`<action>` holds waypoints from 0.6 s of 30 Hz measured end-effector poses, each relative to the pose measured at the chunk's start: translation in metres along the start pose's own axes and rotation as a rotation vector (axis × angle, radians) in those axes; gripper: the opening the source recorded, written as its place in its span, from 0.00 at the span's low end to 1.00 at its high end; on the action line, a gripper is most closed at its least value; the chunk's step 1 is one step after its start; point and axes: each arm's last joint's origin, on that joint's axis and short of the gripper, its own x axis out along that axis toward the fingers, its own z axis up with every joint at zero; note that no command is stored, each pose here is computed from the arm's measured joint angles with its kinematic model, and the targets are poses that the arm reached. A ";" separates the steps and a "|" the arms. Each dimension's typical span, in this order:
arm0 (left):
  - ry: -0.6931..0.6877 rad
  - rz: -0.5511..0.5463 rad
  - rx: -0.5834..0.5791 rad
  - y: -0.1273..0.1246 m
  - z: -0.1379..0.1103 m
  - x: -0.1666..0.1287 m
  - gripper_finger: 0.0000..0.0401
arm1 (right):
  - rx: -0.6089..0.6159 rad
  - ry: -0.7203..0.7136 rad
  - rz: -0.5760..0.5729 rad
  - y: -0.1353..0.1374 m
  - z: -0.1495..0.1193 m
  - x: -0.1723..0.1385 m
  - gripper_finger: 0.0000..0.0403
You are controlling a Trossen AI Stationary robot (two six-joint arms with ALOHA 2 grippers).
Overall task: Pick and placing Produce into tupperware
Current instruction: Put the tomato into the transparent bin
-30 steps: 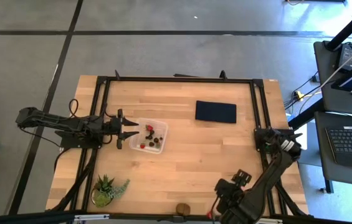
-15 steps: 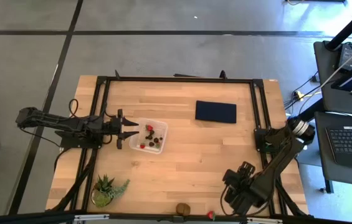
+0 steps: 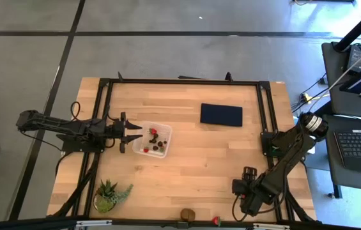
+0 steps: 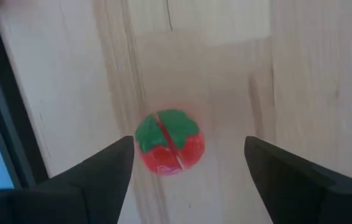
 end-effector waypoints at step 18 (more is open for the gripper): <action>0.002 0.000 0.000 0.000 0.000 0.000 0.41 | -0.199 0.065 0.049 0.007 0.000 0.012 0.76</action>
